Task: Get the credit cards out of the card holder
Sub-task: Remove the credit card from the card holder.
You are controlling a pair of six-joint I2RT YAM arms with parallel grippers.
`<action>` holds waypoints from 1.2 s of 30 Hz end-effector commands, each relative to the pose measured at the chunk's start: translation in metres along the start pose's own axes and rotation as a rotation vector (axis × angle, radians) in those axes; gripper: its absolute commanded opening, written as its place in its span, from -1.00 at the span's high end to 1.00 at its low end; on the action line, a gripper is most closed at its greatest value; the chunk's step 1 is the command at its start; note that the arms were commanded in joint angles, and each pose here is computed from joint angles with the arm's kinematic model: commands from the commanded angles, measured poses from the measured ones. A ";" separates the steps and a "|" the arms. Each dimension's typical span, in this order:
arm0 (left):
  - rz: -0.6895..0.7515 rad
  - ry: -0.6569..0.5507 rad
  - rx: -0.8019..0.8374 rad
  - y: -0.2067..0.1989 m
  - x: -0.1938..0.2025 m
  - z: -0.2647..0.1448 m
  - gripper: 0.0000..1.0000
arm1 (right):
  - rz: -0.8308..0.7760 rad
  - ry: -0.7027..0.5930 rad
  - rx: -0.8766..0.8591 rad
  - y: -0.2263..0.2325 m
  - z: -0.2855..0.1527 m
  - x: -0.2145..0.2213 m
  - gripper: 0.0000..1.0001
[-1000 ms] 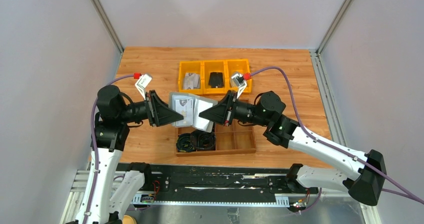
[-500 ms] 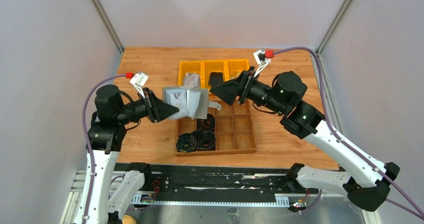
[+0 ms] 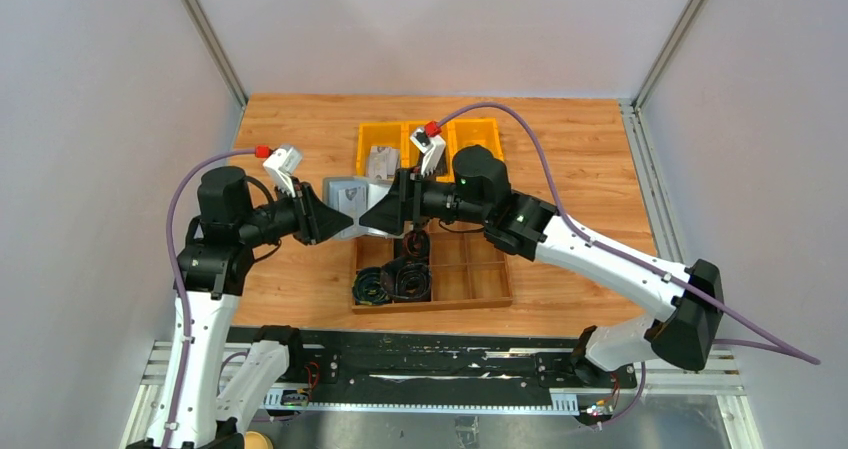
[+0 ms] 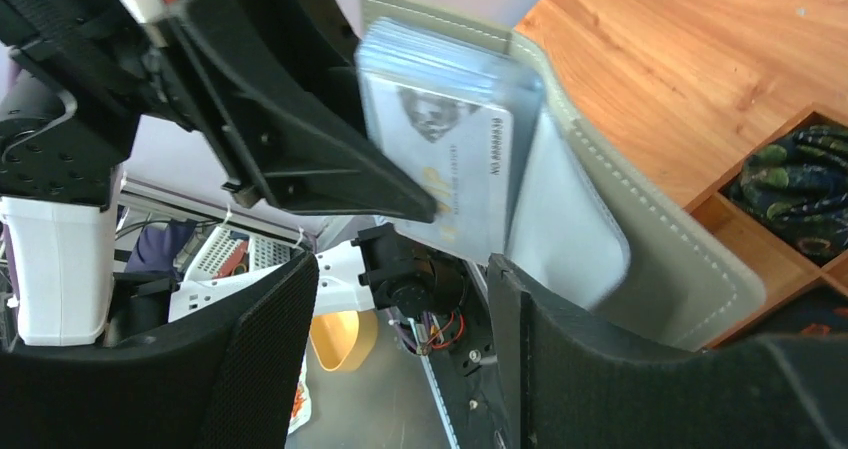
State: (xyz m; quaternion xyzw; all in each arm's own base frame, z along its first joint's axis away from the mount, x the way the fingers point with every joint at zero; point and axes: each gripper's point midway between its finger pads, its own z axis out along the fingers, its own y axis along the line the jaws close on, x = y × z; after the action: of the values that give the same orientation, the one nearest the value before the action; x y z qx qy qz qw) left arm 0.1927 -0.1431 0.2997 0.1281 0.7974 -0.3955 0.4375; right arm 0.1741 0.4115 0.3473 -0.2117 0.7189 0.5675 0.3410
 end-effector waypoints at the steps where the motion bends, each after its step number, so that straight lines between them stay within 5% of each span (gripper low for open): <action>1: 0.088 -0.025 0.137 -0.033 -0.014 -0.010 0.84 | 0.022 0.014 -0.032 0.007 -0.003 0.002 -0.31; 6: 0.076 0.017 0.337 -0.065 -0.007 -0.018 0.63 | 0.067 0.009 0.011 -0.017 -0.011 0.012 -0.21; 18: 0.030 0.042 0.433 -0.081 -0.003 -0.024 0.33 | 0.135 0.001 -0.094 -0.006 -0.001 0.009 0.18; 25: 0.009 0.095 0.552 -0.097 0.005 -0.034 -0.28 | 0.142 -0.035 -0.121 -0.003 -0.011 0.006 0.73; 30: -0.027 0.104 0.584 -0.101 0.000 -0.035 -0.29 | 0.149 -0.040 -0.147 0.000 -0.017 0.010 1.00; 36: -0.048 0.126 0.605 -0.103 -0.002 -0.035 -0.20 | 0.140 -0.044 -0.178 0.004 -0.028 0.015 1.00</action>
State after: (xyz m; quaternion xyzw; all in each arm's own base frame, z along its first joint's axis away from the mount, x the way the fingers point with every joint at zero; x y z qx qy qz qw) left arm 0.1381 -0.1803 0.3493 0.2172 0.7018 -0.5814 0.3496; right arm 0.1527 0.3934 0.3400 -0.1812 0.6832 0.6487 0.2823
